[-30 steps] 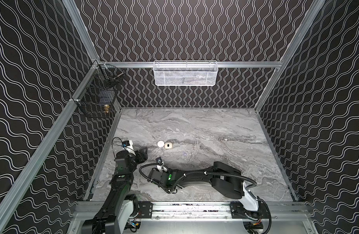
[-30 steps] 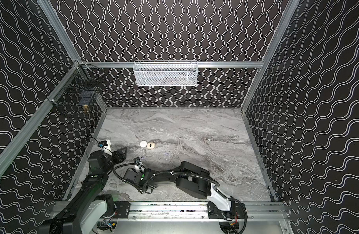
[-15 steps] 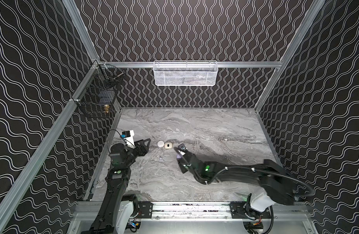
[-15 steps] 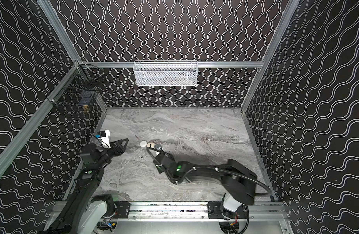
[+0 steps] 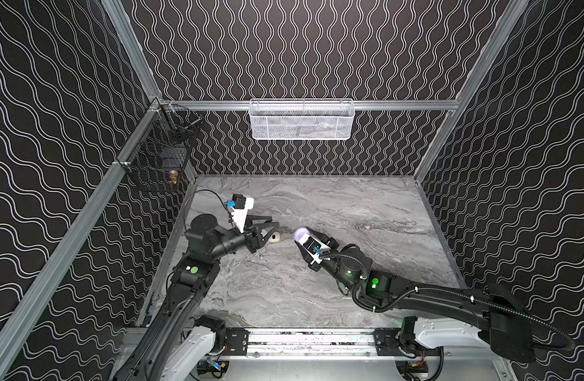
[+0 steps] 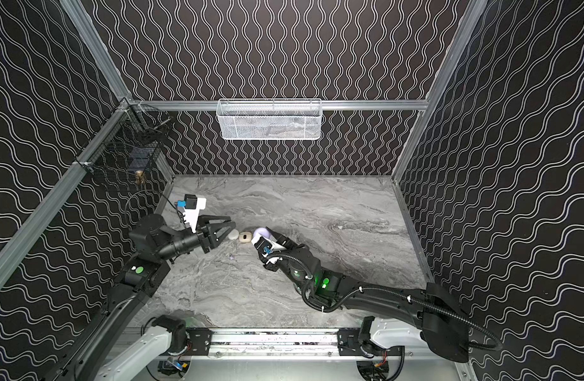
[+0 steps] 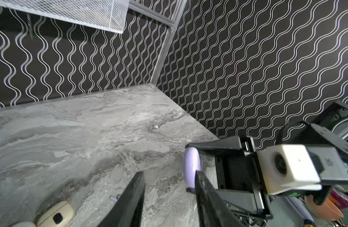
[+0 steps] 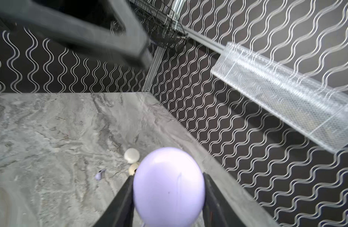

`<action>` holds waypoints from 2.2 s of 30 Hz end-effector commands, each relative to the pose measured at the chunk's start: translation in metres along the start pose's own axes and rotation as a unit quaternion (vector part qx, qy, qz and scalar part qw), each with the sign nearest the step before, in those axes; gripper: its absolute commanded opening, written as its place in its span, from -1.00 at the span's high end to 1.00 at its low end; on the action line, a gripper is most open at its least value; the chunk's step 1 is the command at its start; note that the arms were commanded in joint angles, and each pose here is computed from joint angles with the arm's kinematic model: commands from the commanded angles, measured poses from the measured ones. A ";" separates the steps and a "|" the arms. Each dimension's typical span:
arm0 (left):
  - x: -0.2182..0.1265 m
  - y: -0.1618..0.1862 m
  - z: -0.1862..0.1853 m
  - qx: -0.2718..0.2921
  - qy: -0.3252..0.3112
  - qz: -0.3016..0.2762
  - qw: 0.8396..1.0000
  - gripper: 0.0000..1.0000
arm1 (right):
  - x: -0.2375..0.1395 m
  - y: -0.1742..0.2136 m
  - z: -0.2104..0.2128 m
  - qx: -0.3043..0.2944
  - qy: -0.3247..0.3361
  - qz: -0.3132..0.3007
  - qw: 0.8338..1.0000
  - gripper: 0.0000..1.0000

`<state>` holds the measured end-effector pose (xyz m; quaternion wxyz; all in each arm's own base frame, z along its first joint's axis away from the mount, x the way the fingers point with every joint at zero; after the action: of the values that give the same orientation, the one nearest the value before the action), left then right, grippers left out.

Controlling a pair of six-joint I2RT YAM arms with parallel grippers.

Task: Insert the wireless bluetooth earbuds into the charging case
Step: 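Lift the lavender case toward the left gripper while the left gripper reaches for it, then close the left gripper on the lavender case held by the right gripper, then open the right gripper and draw it back from the lavender case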

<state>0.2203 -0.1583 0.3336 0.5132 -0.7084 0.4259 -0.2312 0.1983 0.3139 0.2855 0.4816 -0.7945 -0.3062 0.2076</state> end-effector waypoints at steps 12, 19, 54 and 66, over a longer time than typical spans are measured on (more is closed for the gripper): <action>0.013 0.026 -0.044 0.023 0.075 0.061 0.995 0.03 | -0.021 -0.042 0.016 -0.111 0.054 -0.070 0.990 0.61; 0.014 0.032 -0.052 0.023 0.085 0.078 0.993 0.16 | -0.015 -0.048 0.013 -0.127 0.078 -0.073 0.986 0.62; 0.036 0.040 -0.055 0.055 0.106 0.078 0.990 1.00 | -0.032 -0.061 0.012 -0.061 0.018 -0.102 0.993 -0.54; 0.015 0.061 -0.044 0.189 0.066 0.034 0.979 1.00 | -0.089 -0.056 0.006 0.069 -0.081 -0.146 0.984 -0.11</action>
<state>0.1723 -0.2028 0.2904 0.5853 -0.5928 0.4577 -0.3106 0.1224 0.2780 0.3350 0.5119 -0.7220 -0.4243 0.1914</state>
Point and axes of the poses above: each gripper's point midway between its finger pads, its own x axis out along the fingers, its own z axis along the line the jaws close on, y = z × x, the point moved 4 cm from there along -x, back along the fingers, and after that the axes turned 1 degree about x, right-handed, at the moved point
